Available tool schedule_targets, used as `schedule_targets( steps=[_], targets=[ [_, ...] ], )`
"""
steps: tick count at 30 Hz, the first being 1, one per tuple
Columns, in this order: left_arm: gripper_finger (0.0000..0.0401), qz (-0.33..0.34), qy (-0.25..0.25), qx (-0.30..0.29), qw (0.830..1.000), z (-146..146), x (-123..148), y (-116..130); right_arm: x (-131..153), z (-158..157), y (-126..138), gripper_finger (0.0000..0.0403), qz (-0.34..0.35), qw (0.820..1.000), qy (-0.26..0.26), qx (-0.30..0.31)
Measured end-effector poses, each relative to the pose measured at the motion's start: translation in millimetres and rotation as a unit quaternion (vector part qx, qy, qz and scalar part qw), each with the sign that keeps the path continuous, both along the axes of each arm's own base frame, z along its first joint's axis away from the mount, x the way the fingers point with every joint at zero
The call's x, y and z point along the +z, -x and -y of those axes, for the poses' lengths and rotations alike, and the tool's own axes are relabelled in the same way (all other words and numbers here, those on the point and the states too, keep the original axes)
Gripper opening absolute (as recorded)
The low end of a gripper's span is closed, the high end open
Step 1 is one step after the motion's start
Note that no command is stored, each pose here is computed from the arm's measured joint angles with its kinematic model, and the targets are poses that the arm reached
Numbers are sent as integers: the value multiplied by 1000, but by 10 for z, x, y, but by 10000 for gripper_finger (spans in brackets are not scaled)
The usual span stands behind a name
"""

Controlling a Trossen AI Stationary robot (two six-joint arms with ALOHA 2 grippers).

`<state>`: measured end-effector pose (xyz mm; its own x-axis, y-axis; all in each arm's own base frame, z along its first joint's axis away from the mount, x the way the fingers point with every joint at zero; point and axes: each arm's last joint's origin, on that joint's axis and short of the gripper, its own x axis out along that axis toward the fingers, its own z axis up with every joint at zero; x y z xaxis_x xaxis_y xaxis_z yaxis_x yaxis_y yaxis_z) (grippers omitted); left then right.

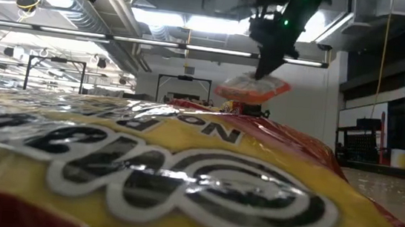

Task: Sort Maruchan noodles
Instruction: Put the orange noodle pack into the white bin, then adjust the red noodle pack in the yellow bin

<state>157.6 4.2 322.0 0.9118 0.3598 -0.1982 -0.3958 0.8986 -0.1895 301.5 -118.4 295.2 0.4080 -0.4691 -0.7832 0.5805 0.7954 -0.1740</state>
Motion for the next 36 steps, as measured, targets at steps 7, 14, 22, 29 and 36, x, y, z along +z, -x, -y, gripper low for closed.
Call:
schedule_targets(
  steps=[7, 14, 22, 29, 36],
  targets=[
    [149, 0, -3, 13, 1000, -7, 0, 2, -339, 208, -58, 0, -36, 999, -27, 24],
    [149, 0, -3, 14, 1000, -8, 0, 3, -681, 224, -39, 2, -42, 998, -37, 25],
    [149, 0, -2, 15, 1000, -8, 0, 3, -696, 214, -57, 79, -25, 998, -49, 42],
    [149, 0, 4, -10, 1000, 6, -1, -3, -293, 167, -87, 178, 26, 995, -53, 80],
    [149, -13, 15, -78, 997, 45, -25, -8, -134, -539, -330, 193, 76, 966, -95, 230]
  ],
)
